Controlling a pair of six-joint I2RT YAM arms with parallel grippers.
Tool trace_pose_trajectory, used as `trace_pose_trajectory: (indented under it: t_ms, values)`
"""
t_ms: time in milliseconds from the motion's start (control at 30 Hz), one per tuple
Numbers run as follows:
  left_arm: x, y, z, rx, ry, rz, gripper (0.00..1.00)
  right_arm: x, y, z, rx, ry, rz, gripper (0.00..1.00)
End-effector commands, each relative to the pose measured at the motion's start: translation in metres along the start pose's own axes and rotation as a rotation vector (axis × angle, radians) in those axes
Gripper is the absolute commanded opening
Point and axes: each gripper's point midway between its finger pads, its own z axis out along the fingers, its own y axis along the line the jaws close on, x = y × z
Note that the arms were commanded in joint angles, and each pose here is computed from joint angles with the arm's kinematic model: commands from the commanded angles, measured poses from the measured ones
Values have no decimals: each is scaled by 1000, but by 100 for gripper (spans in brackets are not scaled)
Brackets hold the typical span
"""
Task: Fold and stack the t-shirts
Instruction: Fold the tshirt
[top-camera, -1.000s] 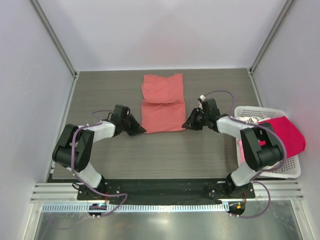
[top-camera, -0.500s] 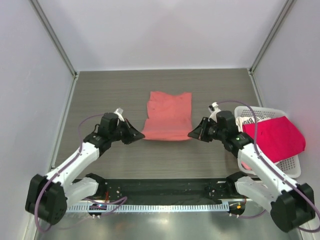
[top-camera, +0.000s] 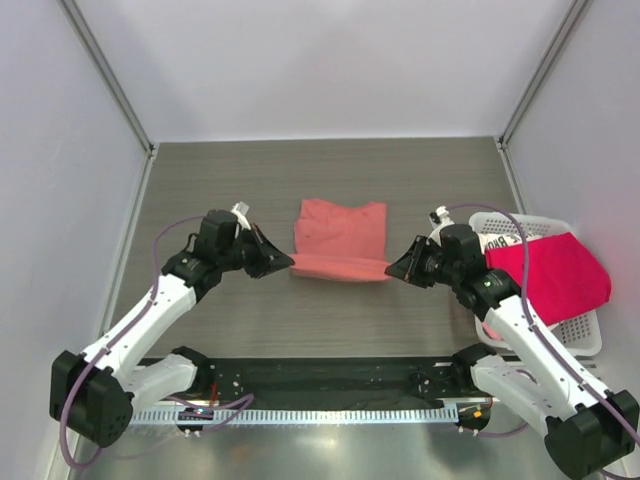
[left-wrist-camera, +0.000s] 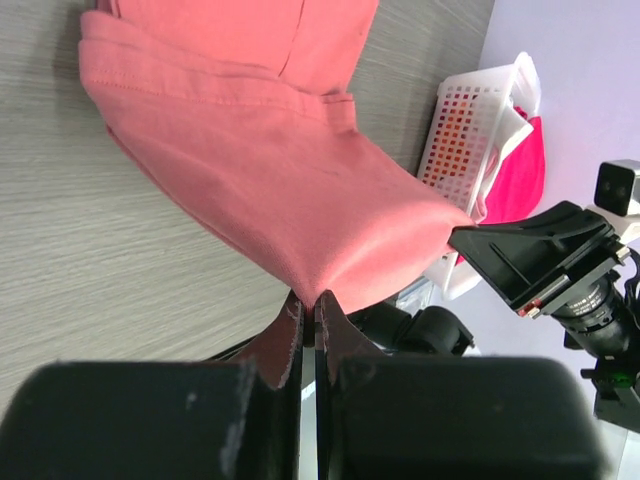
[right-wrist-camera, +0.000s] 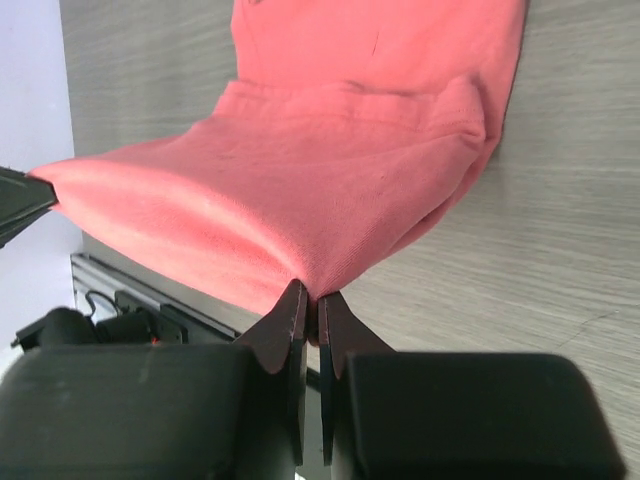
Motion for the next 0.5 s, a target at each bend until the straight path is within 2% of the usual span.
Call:
trace_pose_trajectory:
  t_ms: [0,200,467]
  values:
    - [-21,-21,-2,22,-53,29,0,-33,3,-8,67,-113,-23,1]
    - [-38,-27,23,3,-45,32,0,-65,-3,-1,169,-177,-50,1]
    - [-83,-49,58,-13,-63,45,0,-112,-12,26,308,-218,-92,1]
